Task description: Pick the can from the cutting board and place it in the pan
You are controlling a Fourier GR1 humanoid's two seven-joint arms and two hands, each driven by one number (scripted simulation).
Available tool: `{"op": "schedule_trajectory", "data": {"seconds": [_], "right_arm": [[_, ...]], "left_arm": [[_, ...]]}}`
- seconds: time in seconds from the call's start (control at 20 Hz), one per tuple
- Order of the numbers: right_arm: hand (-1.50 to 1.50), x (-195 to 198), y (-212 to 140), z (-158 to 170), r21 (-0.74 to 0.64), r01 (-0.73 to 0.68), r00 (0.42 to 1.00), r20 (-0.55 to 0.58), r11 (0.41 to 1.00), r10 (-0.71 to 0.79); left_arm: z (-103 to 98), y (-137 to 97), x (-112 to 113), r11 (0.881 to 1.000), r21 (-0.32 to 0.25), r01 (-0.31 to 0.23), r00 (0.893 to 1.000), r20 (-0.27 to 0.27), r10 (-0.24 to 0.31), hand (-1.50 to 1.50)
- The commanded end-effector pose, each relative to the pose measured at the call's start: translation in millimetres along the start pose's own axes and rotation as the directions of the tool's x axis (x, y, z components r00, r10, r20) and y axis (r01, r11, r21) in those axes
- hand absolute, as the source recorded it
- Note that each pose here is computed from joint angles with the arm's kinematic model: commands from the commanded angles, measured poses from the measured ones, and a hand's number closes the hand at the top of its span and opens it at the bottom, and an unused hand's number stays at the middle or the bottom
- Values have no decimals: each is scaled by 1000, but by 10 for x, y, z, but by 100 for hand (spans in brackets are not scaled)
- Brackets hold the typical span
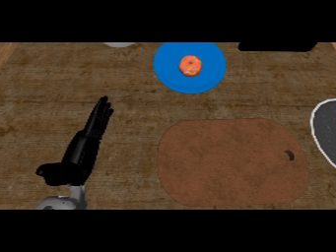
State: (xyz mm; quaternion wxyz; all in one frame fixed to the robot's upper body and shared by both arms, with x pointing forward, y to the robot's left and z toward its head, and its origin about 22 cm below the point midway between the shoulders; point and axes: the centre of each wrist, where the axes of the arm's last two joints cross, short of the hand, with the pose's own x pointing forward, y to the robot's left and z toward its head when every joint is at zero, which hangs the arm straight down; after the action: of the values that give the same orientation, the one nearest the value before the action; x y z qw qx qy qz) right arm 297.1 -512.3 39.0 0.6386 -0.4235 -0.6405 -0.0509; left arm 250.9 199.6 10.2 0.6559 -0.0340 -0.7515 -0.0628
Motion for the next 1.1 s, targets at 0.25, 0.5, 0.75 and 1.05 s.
{"op": "schedule_trajectory", "data": {"seconds": [0.25, 0.5, 0.75, 1.05], "right_arm": [[-150, -450, -787, 271, 99, 277, 961, -25, 956, -276], [-150, -800, -1016, 647, 213, 302, 951, 6, 929, -311], [-150, -806, -1034, 706, 263, 281, 950, 57, 923, -306], [-150, -857, -1507, 889, 239, 266, 956, 63, 934, -288]], "left_arm": [[5, 126, -2, 999, 40, 11, 1000, -14, -10, 0], [108, 75, -50, 999, 36, 23, 1000, -12, -23, 0], [142, -53, -17, 1000, 16, 0, 1000, -10, 0, 0], [132, 15, 45, 1000, 8, 7, 1000, -8, -7, 0]]}}
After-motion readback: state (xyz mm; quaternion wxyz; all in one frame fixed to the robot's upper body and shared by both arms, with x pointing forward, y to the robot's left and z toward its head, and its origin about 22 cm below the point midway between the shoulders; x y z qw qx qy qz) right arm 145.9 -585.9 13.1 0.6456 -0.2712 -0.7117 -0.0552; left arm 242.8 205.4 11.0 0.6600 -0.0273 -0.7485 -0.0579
